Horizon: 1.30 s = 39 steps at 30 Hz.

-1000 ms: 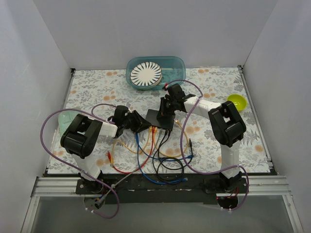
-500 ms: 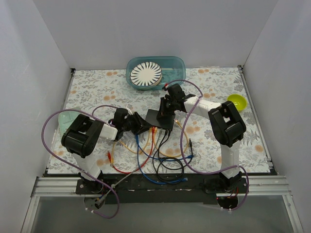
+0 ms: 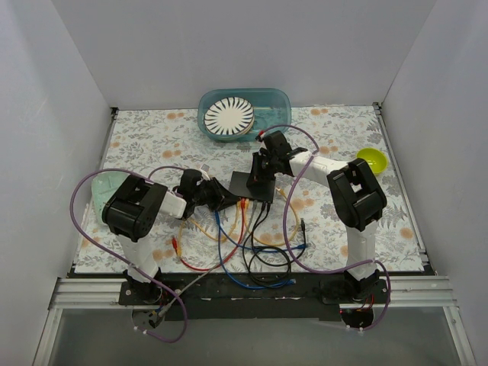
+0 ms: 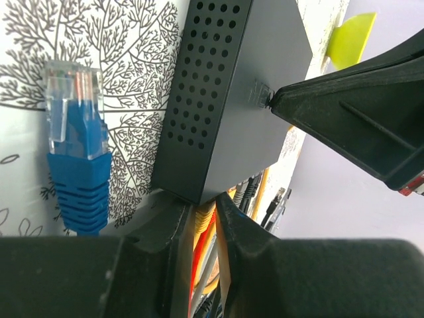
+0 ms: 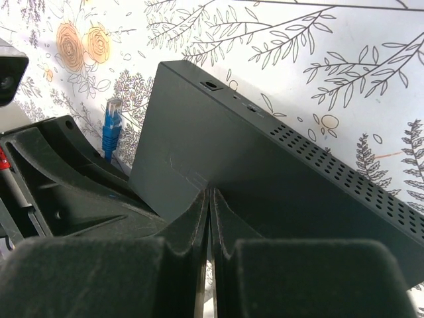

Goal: Pull the plug from the switch port

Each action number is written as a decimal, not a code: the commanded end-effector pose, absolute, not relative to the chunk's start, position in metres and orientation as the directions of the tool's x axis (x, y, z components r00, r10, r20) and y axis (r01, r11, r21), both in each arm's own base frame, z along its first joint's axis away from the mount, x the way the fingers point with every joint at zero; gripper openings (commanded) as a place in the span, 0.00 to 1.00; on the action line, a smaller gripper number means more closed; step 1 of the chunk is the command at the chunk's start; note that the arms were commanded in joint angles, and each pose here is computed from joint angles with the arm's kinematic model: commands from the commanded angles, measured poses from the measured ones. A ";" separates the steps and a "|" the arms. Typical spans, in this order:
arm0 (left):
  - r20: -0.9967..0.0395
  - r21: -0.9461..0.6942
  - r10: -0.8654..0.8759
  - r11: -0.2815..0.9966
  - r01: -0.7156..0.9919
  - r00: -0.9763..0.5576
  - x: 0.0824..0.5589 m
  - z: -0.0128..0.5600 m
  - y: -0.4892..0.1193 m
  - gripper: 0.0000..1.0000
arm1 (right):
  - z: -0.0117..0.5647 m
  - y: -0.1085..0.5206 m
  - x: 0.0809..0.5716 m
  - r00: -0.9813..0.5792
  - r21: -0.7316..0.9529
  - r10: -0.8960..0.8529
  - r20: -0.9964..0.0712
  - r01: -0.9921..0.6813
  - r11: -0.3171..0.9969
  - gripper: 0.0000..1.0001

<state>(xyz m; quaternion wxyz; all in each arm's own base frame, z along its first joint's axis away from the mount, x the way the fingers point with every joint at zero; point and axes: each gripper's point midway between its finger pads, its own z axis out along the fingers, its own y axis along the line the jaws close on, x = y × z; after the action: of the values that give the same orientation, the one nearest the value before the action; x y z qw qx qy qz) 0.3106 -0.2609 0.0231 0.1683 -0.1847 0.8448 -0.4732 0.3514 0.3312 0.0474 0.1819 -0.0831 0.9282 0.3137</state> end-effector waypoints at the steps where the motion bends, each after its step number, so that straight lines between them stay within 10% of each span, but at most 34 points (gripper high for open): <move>1: -0.019 -0.773 -0.481 0.564 -0.292 -0.877 0.285 -0.026 -0.249 0.00 | 0.010 0.308 0.322 -0.952 0.475 -0.093 -0.292 -0.229 0.849 0.10; 33: -0.033 -0.783 -0.402 0.579 -0.227 -0.915 0.238 -0.008 -0.236 0.00 | 0.012 0.337 0.300 -0.936 0.435 -0.169 -0.309 -0.297 0.850 0.10; 39: -0.111 -0.712 -0.579 0.613 -0.342 -0.808 0.258 0.011 -0.191 0.00 | 0.061 0.334 0.303 -0.878 0.449 -0.150 -0.455 -0.371 0.813 0.10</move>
<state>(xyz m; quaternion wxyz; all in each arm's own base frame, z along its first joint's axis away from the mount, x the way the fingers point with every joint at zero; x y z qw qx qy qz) 0.2586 -0.2376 0.0245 0.1495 -0.1835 0.8623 -0.4477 0.2893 0.3486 0.0365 0.1361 -0.1362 0.9372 0.2908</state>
